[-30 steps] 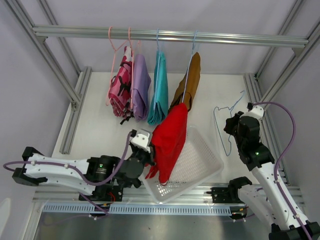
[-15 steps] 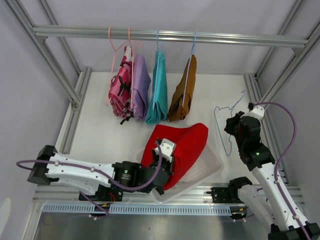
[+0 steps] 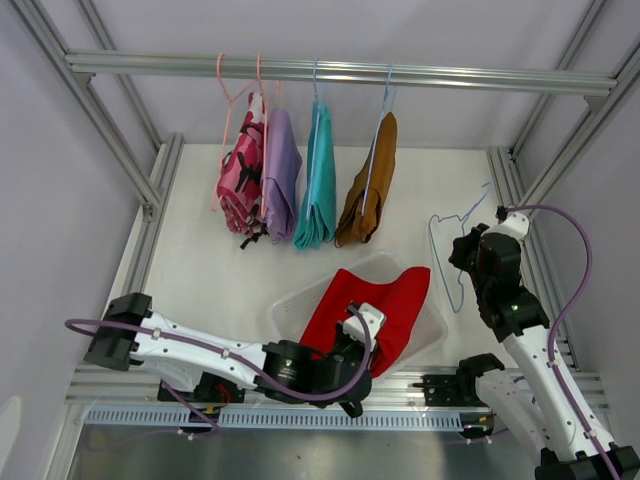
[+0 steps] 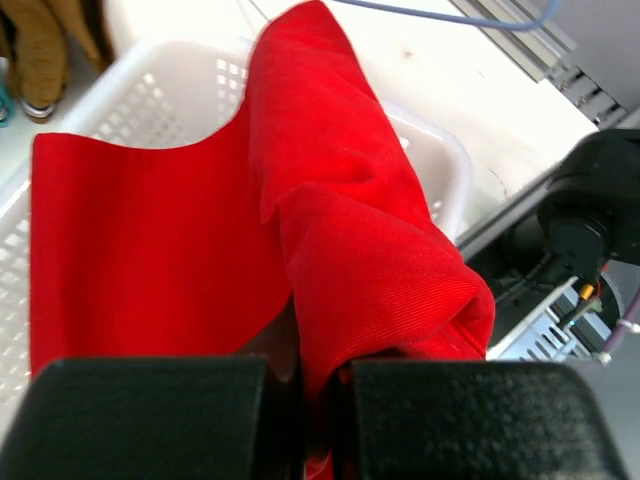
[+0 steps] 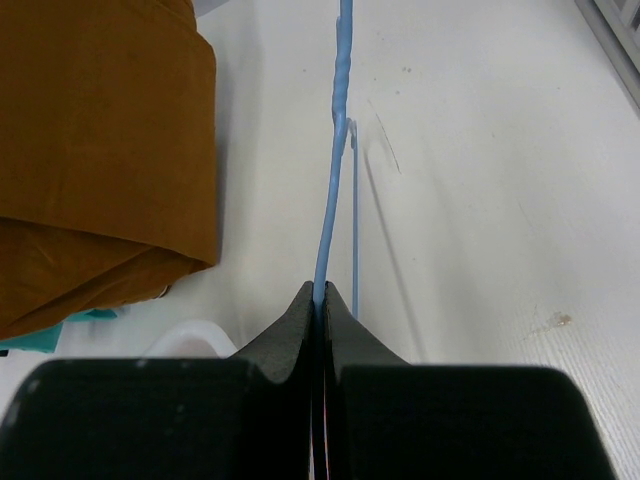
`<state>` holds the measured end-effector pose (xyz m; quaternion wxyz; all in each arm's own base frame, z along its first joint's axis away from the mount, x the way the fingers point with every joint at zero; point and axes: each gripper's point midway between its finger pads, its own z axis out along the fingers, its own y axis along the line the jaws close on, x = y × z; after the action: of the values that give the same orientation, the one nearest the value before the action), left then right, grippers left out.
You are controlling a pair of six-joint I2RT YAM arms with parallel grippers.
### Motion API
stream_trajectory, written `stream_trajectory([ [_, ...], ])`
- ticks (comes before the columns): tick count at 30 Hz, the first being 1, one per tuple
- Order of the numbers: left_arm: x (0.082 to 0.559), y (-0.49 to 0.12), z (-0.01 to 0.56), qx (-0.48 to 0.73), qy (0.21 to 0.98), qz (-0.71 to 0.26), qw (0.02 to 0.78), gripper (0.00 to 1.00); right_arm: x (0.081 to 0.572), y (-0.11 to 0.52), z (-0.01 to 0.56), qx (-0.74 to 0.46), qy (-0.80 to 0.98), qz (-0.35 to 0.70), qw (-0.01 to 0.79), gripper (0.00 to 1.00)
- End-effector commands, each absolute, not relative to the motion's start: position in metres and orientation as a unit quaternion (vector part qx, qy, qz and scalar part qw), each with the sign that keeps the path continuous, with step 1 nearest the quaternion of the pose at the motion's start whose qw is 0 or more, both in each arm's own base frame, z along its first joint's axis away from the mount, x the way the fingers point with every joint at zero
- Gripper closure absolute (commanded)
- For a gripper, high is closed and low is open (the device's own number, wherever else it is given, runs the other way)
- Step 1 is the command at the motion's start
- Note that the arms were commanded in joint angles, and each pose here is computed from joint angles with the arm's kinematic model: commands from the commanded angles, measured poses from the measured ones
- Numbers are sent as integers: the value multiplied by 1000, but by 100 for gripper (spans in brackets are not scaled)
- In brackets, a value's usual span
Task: Remove the trousers from the hanger
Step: Place the trousers in the bin.
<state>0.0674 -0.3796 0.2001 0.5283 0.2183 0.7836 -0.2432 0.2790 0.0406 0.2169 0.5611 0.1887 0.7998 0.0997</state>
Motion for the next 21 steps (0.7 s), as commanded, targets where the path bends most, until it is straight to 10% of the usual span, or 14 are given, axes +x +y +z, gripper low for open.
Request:
stream_trajectory([
  [1,52,-401,216,204,787,-283,510,99,282,40,231,190,783,109,582,100],
  [4,46,-407,208,210,789,-284,503,81,282,40,231,190,783,109,582,100],
  [6,42,-408,202,209,792,-282,499,38,282,40,231,190,784,109,581,100],
  [9,39,-401,200,204,798,-270,499,1,282,40,231,191,783,111,582,100],
  [21,13,-384,291,220,752,-315,536,0,284,38,229,192,785,111,579,100],
])
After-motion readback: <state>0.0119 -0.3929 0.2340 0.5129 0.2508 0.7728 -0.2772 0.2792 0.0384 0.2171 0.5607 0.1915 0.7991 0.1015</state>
